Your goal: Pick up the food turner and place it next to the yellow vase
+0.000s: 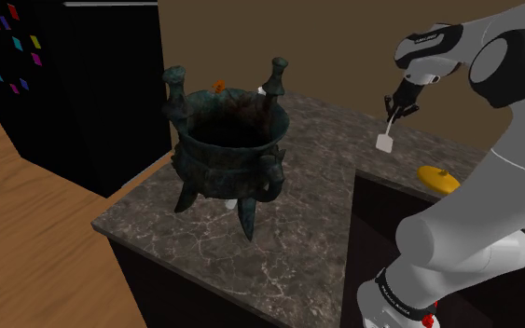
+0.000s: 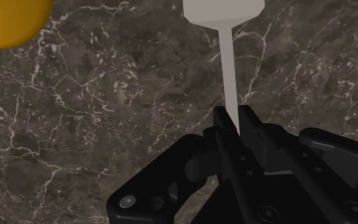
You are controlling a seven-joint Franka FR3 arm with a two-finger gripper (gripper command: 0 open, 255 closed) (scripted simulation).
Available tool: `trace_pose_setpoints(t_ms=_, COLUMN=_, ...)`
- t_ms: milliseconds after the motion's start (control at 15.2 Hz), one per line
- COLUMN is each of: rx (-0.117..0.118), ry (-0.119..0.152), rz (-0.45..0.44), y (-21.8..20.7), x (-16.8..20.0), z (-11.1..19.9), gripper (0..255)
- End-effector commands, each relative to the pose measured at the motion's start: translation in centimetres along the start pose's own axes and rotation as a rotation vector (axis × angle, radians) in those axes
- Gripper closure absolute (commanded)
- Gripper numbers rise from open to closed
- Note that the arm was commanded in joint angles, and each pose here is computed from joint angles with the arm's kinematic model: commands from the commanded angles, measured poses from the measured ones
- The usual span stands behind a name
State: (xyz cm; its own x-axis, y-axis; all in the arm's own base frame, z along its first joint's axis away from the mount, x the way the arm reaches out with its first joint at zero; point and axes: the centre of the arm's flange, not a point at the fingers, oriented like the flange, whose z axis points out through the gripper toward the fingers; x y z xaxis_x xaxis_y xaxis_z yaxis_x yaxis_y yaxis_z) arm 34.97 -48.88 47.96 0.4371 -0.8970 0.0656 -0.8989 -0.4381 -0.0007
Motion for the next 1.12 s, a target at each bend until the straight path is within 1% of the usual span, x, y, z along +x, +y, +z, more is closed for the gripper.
trace_pose_setpoints(t_ms=0, rx=0.000, ry=0.001, rz=-0.001, y=0.9, x=1.8, z=0.1, gripper=255)
trace_pose_setpoints(t_ms=1056, rx=0.000, ry=0.001, rz=-0.001, y=0.9, x=1.2, z=8.5, gripper=255)
